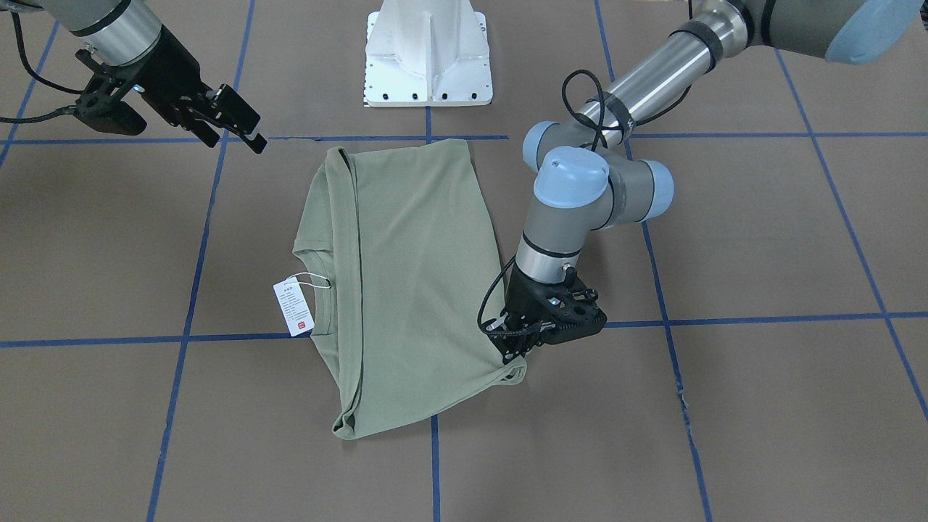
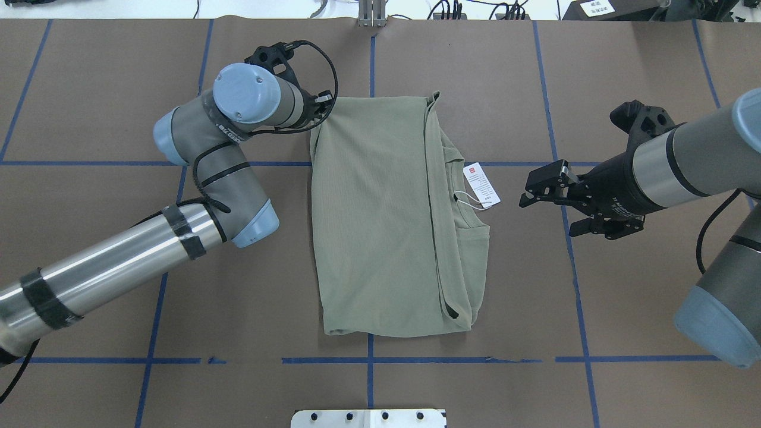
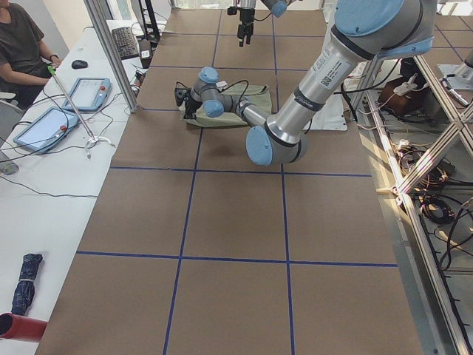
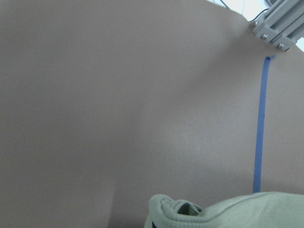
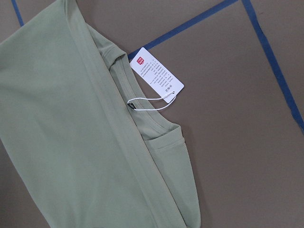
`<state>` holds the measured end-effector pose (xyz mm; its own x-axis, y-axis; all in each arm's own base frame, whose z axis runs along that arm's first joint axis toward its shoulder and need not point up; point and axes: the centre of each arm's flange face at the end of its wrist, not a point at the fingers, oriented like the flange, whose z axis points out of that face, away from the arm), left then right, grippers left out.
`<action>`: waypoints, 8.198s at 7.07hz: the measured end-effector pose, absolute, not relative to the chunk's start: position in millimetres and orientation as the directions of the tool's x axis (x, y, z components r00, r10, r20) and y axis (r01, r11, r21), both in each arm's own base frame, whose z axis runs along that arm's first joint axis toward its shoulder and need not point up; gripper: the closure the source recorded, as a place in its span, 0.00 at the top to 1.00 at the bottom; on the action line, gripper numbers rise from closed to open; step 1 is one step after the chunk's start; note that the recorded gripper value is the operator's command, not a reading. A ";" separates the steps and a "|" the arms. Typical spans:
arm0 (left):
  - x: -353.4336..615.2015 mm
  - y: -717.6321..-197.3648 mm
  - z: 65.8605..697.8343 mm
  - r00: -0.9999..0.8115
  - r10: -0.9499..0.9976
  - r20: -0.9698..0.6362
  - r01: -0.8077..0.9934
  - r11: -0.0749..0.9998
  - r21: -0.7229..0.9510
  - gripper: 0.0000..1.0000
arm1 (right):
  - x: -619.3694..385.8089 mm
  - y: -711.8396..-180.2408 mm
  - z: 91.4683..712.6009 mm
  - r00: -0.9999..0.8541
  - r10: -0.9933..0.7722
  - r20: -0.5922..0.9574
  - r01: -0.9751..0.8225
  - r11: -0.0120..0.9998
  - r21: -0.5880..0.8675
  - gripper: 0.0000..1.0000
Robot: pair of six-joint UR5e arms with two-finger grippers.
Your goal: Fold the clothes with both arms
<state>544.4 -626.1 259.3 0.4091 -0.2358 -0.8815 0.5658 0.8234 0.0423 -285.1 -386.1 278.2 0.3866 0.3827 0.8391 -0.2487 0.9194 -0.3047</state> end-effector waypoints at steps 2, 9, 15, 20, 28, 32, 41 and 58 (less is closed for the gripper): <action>560.1 -657.3 264.9 0.423 -0.173 -0.889 0.582 0.805 0.121 0.99 | -286.6 -385.5 277.2 0.386 0.382 0.840 -0.246 0.920 -0.306 1.00; 440.0 -650.4 274.3 0.421 0.001 -0.907 0.406 0.894 0.190 1.00 | -375.8 -409.0 291.6 0.512 0.201 0.835 -0.232 0.968 -0.090 1.00; 366.2 -553.3 238.1 0.367 0.058 -0.928 0.302 0.936 0.179 1.00 | -508.6 -505.3 284.4 0.730 0.052 0.681 -0.115 0.992 0.047 1.00; 363.7 -547.1 244.6 0.368 0.057 -0.928 0.295 0.939 0.175 1.00 | -560.9 -492.1 270.1 0.827 -0.005 0.563 -0.034 0.998 0.058 1.00; 367.5 -546.6 246.3 0.365 0.060 -0.929 0.291 0.941 0.175 1.00 | -571.1 -479.1 286.5 0.841 -0.047 0.538 0.019 0.998 0.058 1.00; 367.3 -546.4 244.5 0.363 0.062 -0.930 0.291 0.940 0.177 1.00 | -565.8 -480.6 298.7 0.848 -0.056 0.527 0.030 0.998 0.059 1.00; 373.8 -543.8 238.2 0.357 0.065 -0.932 0.286 0.942 0.176 1.00 | -520.3 -479.1 334.5 0.855 -0.075 0.513 0.048 0.997 0.067 1.00; 375.1 -535.8 241.1 0.359 0.069 -0.931 0.274 0.946 0.176 1.00 | -554.3 -369.1 275.6 0.802 -0.108 0.587 0.103 0.994 0.042 1.00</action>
